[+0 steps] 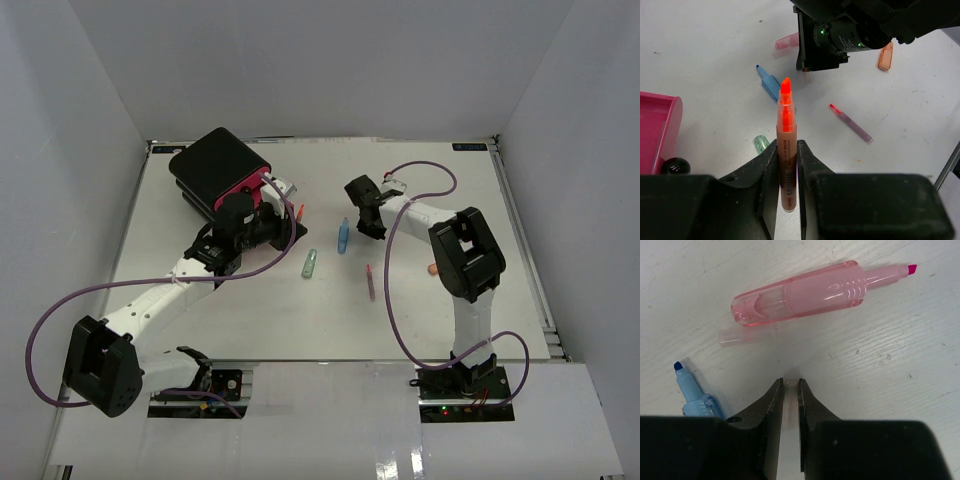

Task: Sort the stationery into containers
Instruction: Close the pen cap on the pen.

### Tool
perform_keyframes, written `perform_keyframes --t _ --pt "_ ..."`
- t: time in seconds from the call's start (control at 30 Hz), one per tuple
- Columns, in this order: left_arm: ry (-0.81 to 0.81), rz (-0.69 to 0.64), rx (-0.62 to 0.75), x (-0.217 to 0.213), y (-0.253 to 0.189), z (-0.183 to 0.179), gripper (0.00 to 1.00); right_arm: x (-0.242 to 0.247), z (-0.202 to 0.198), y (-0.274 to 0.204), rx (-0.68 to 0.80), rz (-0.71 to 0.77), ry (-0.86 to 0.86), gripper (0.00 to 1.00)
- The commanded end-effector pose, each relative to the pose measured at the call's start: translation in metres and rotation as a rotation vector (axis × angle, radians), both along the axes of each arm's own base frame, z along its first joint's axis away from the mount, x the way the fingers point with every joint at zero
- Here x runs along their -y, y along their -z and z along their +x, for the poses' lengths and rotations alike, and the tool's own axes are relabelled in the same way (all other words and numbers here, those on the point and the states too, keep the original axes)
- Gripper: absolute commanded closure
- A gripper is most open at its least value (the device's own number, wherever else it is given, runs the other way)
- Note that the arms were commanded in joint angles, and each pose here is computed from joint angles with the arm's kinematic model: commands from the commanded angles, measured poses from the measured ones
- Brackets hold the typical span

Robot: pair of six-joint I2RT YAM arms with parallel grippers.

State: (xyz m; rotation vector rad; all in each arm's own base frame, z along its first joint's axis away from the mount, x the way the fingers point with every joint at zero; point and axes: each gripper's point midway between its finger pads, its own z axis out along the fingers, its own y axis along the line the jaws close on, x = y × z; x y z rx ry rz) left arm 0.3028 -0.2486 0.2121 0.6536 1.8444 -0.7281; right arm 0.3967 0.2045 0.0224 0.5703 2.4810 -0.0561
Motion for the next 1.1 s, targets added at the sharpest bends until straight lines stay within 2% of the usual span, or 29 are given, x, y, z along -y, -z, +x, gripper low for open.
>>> perform_keyframes --t 0.0,0.07,0.17,0.2,0.23,0.3,0.33,0.4,0.43,0.6,0.7,0.8,0.9,1.07 --pt "0.011 -0.024 0.04 0.0 -0.019 -0.003 0.72 0.004 -0.006 -0.002 -0.001 -0.01 0.002 0.87" --pt "0.016 -0.027 0.035 0.001 -0.018 -0.004 0.72 0.003 -0.005 -0.015 0.034 0.009 -0.021 0.92" --pt "0.031 -0.031 0.028 0.004 -0.018 -0.006 0.72 -0.001 -0.004 -0.041 0.122 0.051 -0.1 0.92" --pt "0.045 -0.04 0.024 0.006 -0.019 -0.008 0.72 -0.004 -0.003 -0.049 0.155 0.062 -0.137 0.92" --pt "0.061 -0.047 0.023 0.008 -0.021 -0.01 0.72 -0.01 -0.005 -0.058 0.185 0.067 -0.246 0.92" --pt "0.108 -0.068 0.022 0.013 -0.025 -0.017 0.72 -0.021 -0.003 -0.096 0.347 0.133 -0.346 0.92" --pt "0.128 -0.078 0.022 0.015 -0.028 -0.021 0.72 -0.027 -0.008 -0.131 0.445 0.186 -0.415 0.92" --pt "0.177 -0.105 0.02 0.02 -0.034 -0.03 0.73 -0.03 -0.013 -0.159 0.592 0.183 -0.53 0.92" --pt "0.228 -0.136 0.04 0.025 -0.042 -0.036 0.73 -0.033 -0.023 -0.194 0.688 0.215 -0.587 0.92" --pt "0.36 -0.252 -0.001 0.046 -0.067 -0.056 0.73 -0.036 -0.056 -0.29 1.023 0.217 -0.79 0.92" --pt "0.442 -0.275 0.001 0.064 -0.08 -0.068 0.73 -0.044 -0.083 -0.353 1.224 0.256 -0.919 0.92" --pt "0.515 -0.29 0.027 0.079 -0.094 -0.078 0.73 -0.055 -0.105 -0.398 1.343 0.307 -1.026 0.92" --pt "0.573 -0.322 0.043 0.086 -0.099 -0.087 0.73 -0.061 -0.123 -0.421 1.423 0.391 -1.078 0.92" --pt "0.59 -0.381 0.069 0.083 -0.094 -0.096 0.73 -0.07 -0.143 -0.424 1.473 0.492 -1.153 0.92"
